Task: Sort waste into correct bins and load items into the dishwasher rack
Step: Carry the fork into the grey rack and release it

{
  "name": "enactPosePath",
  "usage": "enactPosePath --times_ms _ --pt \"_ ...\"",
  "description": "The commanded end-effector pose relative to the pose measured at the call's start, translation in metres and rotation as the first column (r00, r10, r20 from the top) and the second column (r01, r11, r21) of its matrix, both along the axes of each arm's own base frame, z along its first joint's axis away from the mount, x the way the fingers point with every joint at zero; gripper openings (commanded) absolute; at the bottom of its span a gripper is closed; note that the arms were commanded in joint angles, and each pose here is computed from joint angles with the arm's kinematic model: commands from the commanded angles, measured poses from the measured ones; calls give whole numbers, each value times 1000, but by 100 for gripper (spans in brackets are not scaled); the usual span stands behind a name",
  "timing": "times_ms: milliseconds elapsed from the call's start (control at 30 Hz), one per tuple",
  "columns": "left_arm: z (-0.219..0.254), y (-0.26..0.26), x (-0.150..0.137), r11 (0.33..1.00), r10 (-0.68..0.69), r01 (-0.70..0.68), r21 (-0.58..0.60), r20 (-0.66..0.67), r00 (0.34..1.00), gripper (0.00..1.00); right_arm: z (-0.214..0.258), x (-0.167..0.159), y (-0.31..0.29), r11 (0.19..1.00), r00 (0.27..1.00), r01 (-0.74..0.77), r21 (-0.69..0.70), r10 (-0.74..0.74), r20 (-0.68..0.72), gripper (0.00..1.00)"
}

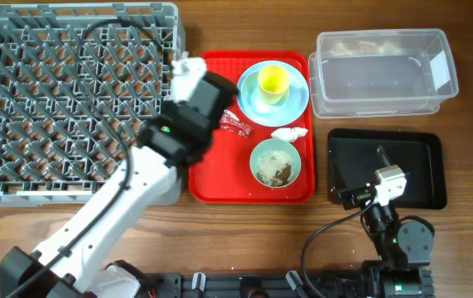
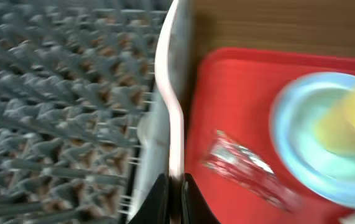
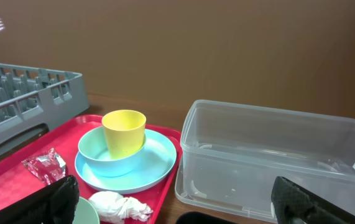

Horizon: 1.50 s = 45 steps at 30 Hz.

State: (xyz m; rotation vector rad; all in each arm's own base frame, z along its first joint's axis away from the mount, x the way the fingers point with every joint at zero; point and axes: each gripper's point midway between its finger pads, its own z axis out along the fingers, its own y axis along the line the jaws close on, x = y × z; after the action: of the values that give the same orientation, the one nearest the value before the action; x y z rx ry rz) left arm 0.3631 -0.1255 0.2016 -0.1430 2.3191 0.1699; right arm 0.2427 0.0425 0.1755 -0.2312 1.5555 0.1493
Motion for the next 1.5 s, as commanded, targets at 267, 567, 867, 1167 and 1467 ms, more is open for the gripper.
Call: enactPosePath --times_ms 267,567,867,1167,1467 --pt "-77 61 24 993 -117 106 -51 -296 948 5 1 0 -3 1000 1000 14 7 -14 4 100" --pt "-91 60 27 991 -131 126 -36 -327 936 33 1 0 -3 1000 1000 14 7 -14 4 100" --pt "-90 60 26 994 -113 103 -49 -323 940 65 1 0 -3 1000 1000 14 7 -14 4 100" --pt "-65 64 31 995 -97 90 -39 -245 965 100 1 0 -3 1000 1000 14 7 -14 4 100" --pt "16 70 18 987 -75 68 -146 -38 996 100 8 0 -3 996 1000 11 84 -12 14 100"
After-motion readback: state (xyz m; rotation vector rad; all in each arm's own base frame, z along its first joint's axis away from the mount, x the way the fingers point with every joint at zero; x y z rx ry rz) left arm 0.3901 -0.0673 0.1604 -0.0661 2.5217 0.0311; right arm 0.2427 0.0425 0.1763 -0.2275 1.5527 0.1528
